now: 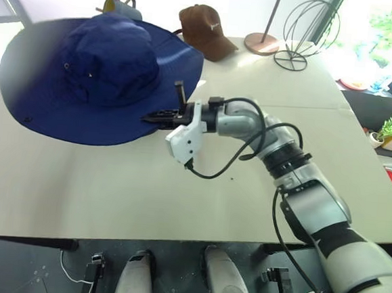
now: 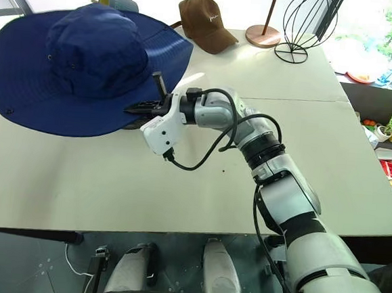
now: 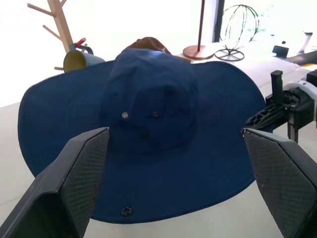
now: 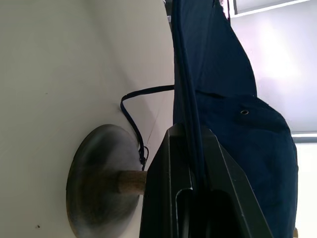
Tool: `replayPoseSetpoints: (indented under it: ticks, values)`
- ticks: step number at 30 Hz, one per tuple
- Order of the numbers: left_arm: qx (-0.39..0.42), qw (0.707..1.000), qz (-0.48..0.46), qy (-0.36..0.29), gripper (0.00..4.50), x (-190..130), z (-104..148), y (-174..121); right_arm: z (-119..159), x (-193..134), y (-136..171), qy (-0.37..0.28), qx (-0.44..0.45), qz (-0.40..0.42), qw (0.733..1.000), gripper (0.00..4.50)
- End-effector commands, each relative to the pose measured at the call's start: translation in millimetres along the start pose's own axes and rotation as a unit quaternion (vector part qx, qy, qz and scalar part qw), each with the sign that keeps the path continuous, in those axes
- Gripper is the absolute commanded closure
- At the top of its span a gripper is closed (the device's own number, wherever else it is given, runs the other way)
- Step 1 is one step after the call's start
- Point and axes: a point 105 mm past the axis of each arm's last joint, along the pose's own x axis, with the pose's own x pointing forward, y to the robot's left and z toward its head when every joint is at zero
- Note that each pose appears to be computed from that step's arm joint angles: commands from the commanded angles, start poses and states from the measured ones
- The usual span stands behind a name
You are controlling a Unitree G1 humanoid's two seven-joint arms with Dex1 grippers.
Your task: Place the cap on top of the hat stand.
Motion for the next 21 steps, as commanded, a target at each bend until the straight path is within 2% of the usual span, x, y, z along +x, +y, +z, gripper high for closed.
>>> replayPoseSetpoints:
  ticks: [1,4,5,7,11,14,21]
  values:
    - [0.02,1.0,0.007,-0.014,0.0,-4,11,1,4,1,-21,-0.001,-0.031,-0.036,0.999,4.47]
    - [0.02,1.0,0.005,-0.014,0.0,-1,11,3,2,-1,-27,0.006,-0.029,-0.046,0.998,4.47]
    - [0.02,1.0,0.003,-0.014,0.0,0,11,3,1,-2,-29,0.009,-0.022,-0.048,0.999,4.21]
    - [0.019,1.0,-0.001,-0.014,0.0,2,9,2,0,-3,-30,0.01,-0.017,-0.047,0.999,3.59]
    - [0.018,1.0,-0.008,-0.016,0.0,6,8,2,4,-7,-29,0.006,-0.025,-0.043,0.999,1.51]
    - [0.016,1.0,-0.014,-0.013,0.0,9,7,3,5,-18,-26,0.005,-0.013,-0.034,0.999,1.51]
    - [0.016,0.999,-0.027,-0.004,0.0,16,1,6,-8,-70,-24,0.044,0.047,-0.014,0.998,1.51]
